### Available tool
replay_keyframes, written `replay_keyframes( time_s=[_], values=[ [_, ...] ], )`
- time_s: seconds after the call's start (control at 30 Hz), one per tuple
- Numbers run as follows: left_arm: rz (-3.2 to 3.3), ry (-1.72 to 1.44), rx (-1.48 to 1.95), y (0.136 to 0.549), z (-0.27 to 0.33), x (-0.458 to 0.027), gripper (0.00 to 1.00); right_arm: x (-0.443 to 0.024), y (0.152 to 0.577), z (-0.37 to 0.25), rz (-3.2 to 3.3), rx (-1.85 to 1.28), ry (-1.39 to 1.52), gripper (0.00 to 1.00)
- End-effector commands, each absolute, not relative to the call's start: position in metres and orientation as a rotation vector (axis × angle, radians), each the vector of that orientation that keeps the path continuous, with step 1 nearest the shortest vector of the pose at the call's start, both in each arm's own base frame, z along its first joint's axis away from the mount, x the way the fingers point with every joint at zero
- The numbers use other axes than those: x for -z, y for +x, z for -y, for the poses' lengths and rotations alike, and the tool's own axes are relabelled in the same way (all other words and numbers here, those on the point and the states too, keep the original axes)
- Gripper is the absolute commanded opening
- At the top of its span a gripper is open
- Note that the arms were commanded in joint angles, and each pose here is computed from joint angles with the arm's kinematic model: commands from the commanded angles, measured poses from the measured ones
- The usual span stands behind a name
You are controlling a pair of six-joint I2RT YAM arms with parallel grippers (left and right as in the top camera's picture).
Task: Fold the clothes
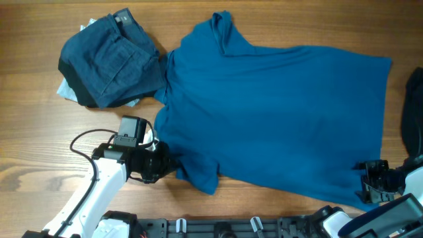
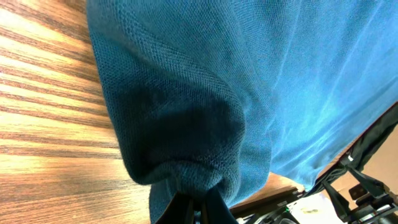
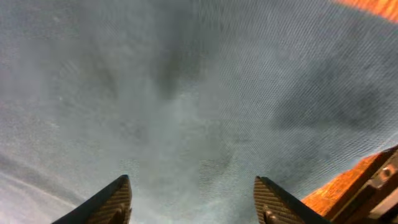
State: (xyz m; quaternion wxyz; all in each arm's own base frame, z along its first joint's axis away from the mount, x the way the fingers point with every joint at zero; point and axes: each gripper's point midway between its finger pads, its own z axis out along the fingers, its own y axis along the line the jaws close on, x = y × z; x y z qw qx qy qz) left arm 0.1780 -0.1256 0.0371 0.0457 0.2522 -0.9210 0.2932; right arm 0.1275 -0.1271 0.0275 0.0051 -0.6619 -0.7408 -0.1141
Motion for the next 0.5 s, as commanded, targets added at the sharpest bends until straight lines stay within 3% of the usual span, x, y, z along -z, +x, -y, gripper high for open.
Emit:
replay_keyframes(
  time_s=[0.0,0.17,0.3,0.4,0.47],
  values=[
    [2.816,0.757,-0.936,0.181,0.128,-0.042,0.04,-0.025,0.132,0.115,2.303,0.47,-2.058,0.8],
    [2.822,0.755,-0.942,0.182,0.128,-0.042,0.04,-0.025,0.132,0.104,2.266,0.529,-2.048,0.87],
    [2.832,0.751,-0.954,0.185,0.128,-0.043,0.04,-0.024,0.141,0.118,2.358,0.513,-2.056,0.87],
    [2.831,0.75,-0.955,0.185,0.128,-0.043,0.04,-0.034,0.16,0.13,2.496,0.577,-2.025,0.91],
    [2.832,0.75,-0.955,0.185,0.128,-0.043,0.06,-0.054,0.186,0.143,2.654,0.703,-1.987,0.87]
  ],
)
